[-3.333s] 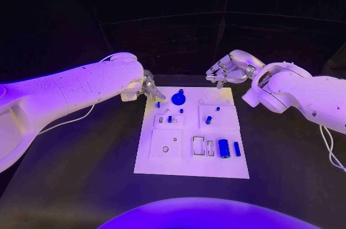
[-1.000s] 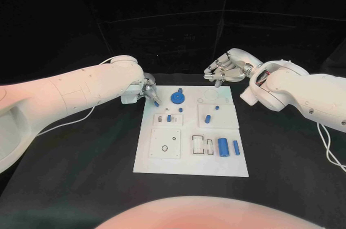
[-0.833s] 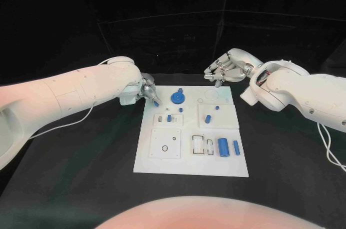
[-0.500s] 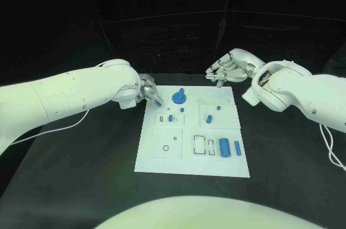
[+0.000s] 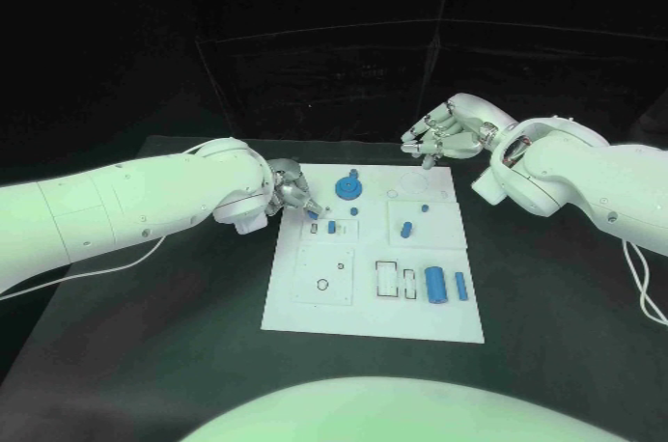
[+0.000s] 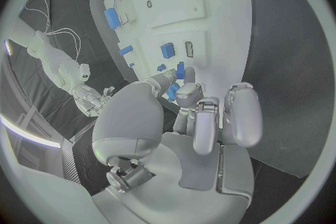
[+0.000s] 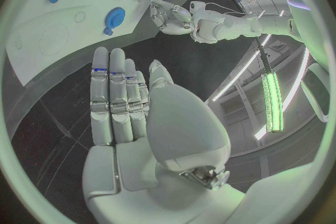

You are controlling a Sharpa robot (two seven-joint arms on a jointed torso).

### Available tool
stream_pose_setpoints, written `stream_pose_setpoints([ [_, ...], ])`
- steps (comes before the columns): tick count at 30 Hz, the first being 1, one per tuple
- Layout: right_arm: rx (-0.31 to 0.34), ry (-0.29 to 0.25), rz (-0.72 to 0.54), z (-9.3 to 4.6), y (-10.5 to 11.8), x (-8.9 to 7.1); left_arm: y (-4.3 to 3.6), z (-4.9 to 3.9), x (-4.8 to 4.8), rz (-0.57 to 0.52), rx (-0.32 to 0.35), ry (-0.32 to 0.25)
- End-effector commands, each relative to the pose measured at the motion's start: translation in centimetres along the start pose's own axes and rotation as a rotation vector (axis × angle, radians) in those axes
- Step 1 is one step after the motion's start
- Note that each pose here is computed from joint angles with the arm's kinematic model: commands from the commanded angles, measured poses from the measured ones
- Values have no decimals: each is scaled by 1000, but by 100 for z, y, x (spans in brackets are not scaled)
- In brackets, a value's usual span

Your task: Assemble the parts on the task board

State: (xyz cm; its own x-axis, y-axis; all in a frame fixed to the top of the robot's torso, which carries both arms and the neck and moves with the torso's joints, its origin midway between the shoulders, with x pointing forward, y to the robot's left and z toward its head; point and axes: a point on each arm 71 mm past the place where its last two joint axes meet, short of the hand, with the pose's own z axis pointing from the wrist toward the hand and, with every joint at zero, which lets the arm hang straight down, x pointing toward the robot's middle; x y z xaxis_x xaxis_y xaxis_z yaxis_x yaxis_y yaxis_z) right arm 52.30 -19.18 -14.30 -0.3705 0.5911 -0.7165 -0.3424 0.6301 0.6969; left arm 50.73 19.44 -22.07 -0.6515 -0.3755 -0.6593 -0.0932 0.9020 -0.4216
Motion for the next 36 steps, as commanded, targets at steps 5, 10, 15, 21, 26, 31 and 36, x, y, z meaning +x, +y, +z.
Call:
stream_pose_setpoints([
  [5,-7,9,3,8,15,2,2,-23,67,18,0,-54],
  [10,-6,9,3,6,9,-2,-11,-29,108,24,3,-49],
  [15,-5,10,3,5,6,-4,-12,-35,144,44,-6,-24],
  [21,-4,10,3,4,4,-4,12,-37,168,68,-26,11],
  [26,-4,11,3,7,6,-1,13,-35,181,78,-34,26],
  [31,-5,11,3,7,7,-1,20,-30,187,85,-43,36],
  [36,-5,12,3,8,6,-1,38,-20,182,94,-52,35],
])
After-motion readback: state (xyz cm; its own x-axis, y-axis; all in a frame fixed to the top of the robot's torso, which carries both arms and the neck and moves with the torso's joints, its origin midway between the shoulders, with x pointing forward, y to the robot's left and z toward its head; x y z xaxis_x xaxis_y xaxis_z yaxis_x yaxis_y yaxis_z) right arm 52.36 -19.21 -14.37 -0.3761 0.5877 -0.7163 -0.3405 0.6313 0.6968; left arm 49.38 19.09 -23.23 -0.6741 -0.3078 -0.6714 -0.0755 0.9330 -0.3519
